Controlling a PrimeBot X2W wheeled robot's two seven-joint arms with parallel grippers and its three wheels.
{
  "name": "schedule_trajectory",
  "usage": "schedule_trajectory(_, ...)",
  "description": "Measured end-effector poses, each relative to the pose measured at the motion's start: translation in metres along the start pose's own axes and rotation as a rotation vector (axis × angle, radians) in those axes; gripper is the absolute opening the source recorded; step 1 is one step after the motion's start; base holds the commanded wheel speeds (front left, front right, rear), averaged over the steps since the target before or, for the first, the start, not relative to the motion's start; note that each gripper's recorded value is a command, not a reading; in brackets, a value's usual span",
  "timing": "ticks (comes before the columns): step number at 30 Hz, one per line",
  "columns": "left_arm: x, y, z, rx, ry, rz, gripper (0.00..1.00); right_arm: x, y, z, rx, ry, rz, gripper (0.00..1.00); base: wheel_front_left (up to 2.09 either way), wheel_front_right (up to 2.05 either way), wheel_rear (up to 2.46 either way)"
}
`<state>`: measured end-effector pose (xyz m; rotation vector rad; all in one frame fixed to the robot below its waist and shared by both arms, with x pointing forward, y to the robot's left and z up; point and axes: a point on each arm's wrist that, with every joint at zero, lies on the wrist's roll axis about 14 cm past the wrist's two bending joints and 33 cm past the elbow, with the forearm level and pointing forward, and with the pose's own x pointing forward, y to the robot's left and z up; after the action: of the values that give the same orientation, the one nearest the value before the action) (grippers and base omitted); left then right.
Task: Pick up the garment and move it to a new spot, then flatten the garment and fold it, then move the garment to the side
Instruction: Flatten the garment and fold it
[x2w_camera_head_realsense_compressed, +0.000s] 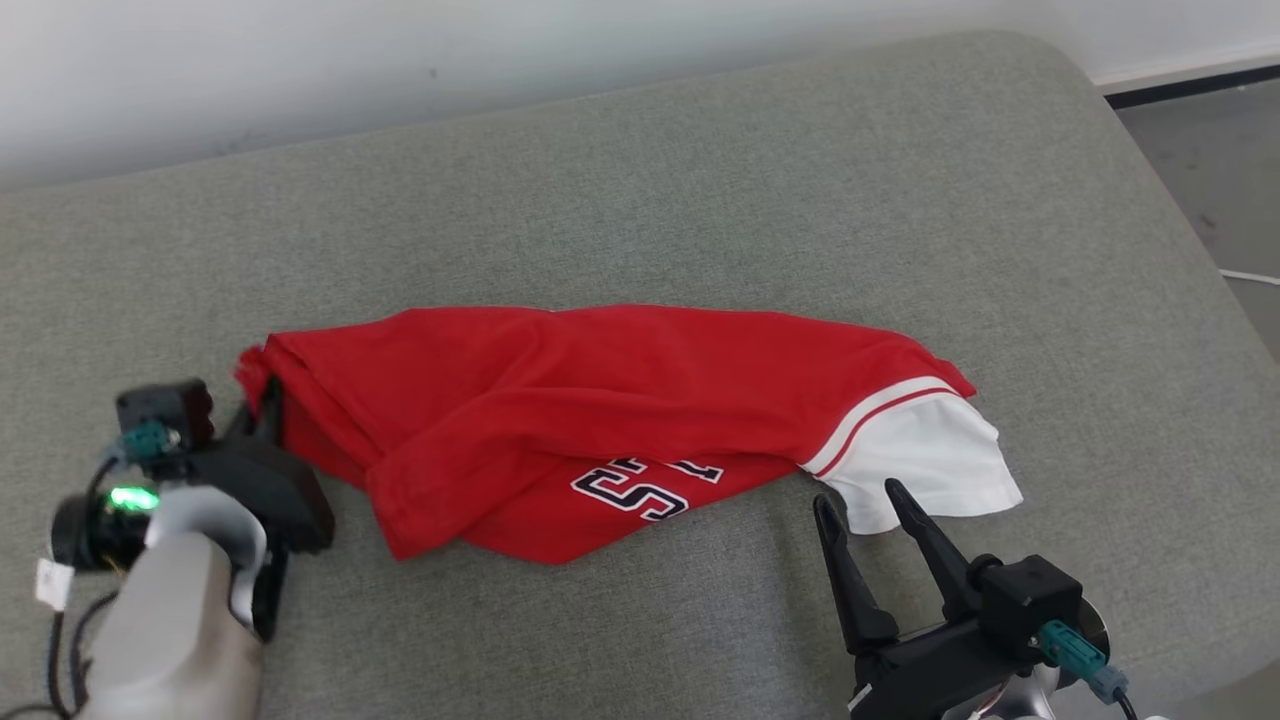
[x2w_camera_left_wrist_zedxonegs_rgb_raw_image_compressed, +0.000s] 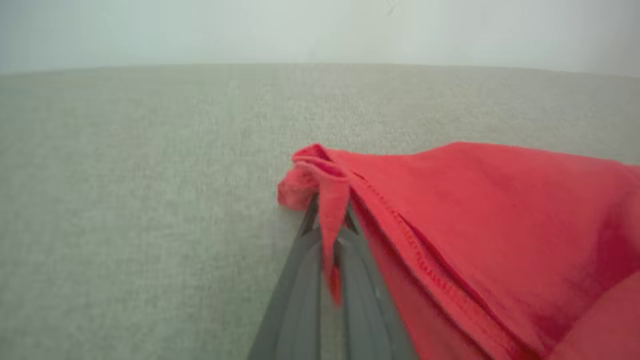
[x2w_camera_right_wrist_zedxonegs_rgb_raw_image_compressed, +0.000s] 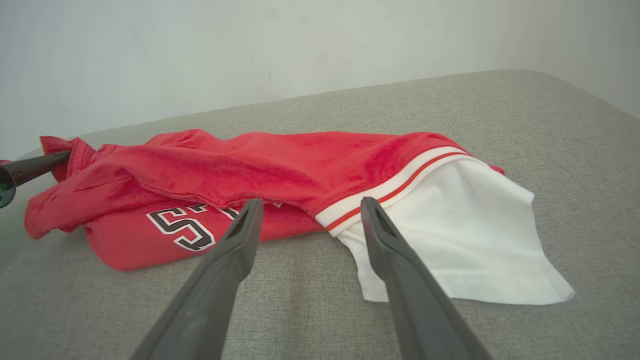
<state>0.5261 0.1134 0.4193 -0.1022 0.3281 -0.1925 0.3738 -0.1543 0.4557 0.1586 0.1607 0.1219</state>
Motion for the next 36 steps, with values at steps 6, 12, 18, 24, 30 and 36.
schedule_trajectory(6, 0.030, -0.005, 0.062, 0.083, -0.172, -0.032, 0.00, 0.000, -0.003, -0.004, -0.009, 0.019, -0.010, 1.00, 0.00, 0.00, 0.00)
schedule_trajectory(12, 0.054, -0.006, 0.103, 0.112, -0.268, -0.035, 0.00, 0.000, -0.012, -0.010, -0.015, 0.043, -0.033, 1.00, 0.00, 0.00, 0.00)
schedule_trajectory(18, 0.071, 0.002, 0.096, 0.096, -0.221, -0.007, 0.30, 0.003, -0.018, -0.018, -0.021, 0.067, -0.049, 1.00, 0.00, 0.00, 0.00)
schedule_trajectory(24, 0.068, 0.014, 0.052, 0.071, -0.098, 0.015, 1.00, 0.013, -0.012, -0.024, -0.017, 0.080, -0.022, 1.00, 0.00, 0.00, 0.00)
schedule_trajectory(30, 0.053, 0.018, 0.041, 0.055, -0.031, 0.016, 1.00, 0.019, 0.002, -0.026, -0.011, 0.082, 0.021, 1.00, 0.00, 0.00, 0.00)
schedule_trajectory(36, 0.033, 0.001, 0.032, -0.056, 0.100, -0.012, 1.00, 0.016, 0.016, -0.019, -0.006, 0.064, 0.060, 1.00, 0.00, 0.00, 0.00)
